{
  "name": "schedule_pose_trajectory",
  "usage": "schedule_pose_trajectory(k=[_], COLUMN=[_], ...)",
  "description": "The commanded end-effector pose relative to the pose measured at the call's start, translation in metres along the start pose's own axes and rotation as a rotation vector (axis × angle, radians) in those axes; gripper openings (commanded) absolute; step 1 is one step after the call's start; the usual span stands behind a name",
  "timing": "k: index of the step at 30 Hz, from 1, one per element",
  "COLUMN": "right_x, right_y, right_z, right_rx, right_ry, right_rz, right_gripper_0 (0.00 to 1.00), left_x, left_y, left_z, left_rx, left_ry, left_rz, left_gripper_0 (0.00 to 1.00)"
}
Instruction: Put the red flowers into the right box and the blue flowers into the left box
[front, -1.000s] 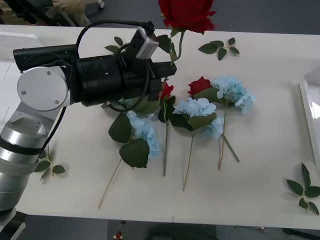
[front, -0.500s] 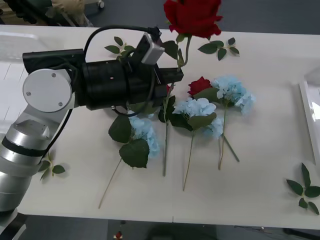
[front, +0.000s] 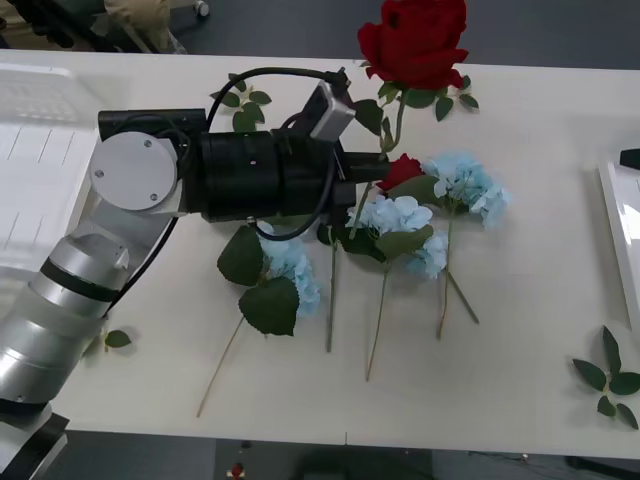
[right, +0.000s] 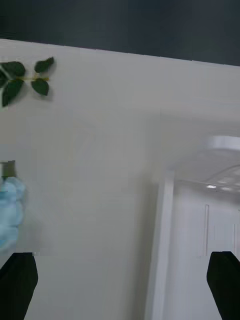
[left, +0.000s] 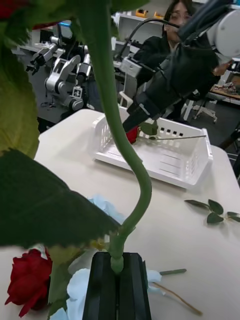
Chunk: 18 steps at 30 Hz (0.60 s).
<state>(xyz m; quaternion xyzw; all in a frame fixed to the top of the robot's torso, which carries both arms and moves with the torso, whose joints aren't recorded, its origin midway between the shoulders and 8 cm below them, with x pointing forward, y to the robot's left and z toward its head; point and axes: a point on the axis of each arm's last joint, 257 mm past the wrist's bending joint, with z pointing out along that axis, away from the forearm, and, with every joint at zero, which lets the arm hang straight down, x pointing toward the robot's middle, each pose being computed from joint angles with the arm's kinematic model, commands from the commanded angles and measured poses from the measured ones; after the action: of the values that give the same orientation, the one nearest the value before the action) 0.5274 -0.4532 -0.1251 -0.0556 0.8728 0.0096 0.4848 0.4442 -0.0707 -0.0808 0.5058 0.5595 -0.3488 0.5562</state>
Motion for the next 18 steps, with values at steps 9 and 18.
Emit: schedule_pose_trajectory(k=[9, 18], right_x=[-0.034, -0.028], right_y=[0.086, 0.131], right_z=[-0.074, -0.098], right_rx=[-0.25, -0.427], right_ry=[-0.242, -0.348], right_rz=[-0.053, -0.119], right_gripper_0=[1.0, 1.0], left_x=[-0.026, -0.026], left_y=[0.0, 0.0], left_z=[0.005, 0.005], left_rx=[0.001, 0.001], left_ry=[-0.047, -0.047], left_rz=[0.051, 0.051], left_gripper_0=[0.0, 0.0])
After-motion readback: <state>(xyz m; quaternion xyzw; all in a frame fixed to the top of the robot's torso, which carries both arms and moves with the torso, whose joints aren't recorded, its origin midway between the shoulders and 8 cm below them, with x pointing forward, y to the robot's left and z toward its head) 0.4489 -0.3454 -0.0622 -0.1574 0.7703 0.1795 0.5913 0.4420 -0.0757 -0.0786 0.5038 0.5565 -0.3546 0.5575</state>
